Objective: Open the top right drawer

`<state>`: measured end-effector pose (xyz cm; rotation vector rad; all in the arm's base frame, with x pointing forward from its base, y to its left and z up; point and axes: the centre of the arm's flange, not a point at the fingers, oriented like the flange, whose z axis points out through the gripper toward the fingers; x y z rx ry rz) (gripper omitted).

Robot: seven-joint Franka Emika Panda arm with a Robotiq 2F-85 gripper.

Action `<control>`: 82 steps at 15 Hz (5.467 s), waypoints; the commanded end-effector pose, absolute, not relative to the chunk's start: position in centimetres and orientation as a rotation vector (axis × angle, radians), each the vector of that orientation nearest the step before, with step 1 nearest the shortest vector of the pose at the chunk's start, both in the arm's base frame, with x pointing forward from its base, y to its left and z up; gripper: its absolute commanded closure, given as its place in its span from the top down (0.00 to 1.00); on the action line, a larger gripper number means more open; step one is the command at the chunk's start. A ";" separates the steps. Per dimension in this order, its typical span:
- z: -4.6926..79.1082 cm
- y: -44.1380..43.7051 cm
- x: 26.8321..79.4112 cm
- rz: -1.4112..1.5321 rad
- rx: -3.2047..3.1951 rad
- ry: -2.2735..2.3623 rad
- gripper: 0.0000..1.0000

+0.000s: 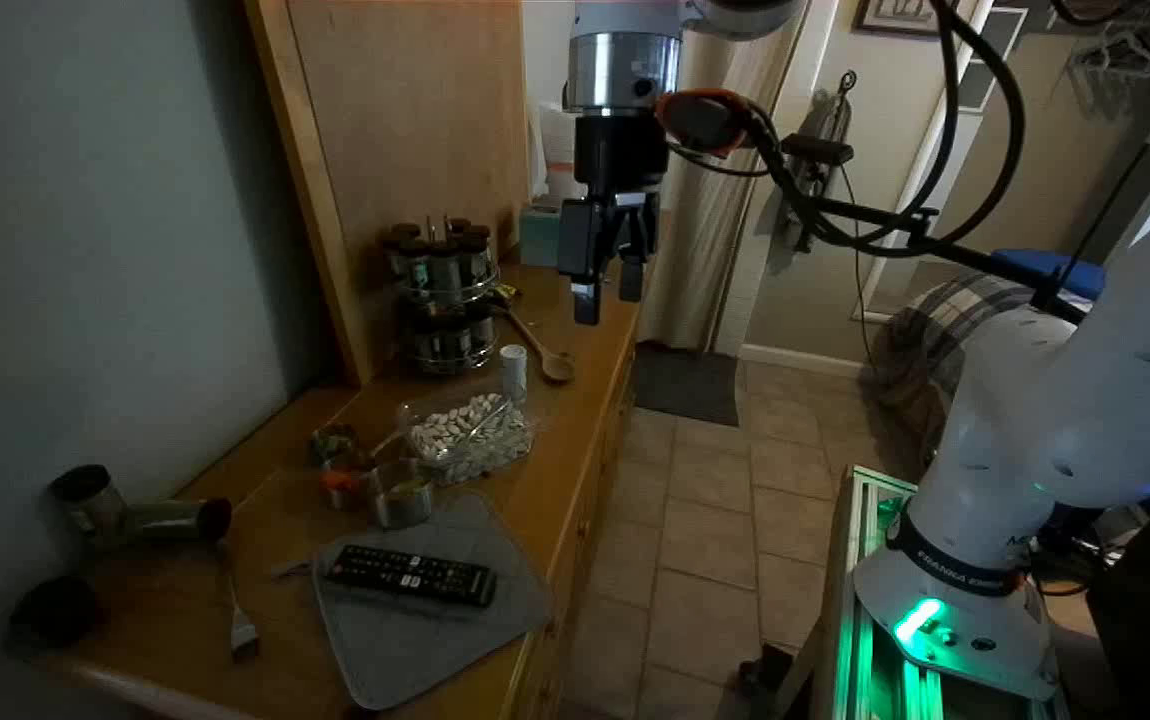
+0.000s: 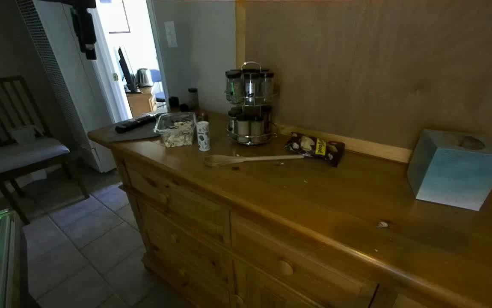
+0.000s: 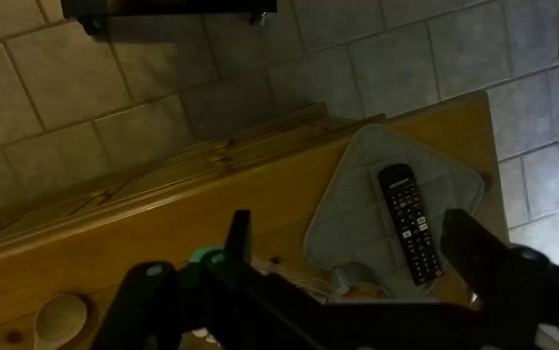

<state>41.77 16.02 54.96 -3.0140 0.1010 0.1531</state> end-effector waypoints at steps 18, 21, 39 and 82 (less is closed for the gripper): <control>55.0 16.0 41.8 0.153 -3.014 0.101 1.00; 54.2 15.4 42.3 0.084 -3.036 0.102 1.00; 43.5 -4.5 39.2 -0.151 -3.289 -0.037 1.00; 22.0 -29.9 46.1 -0.461 -3.136 -0.390 1.00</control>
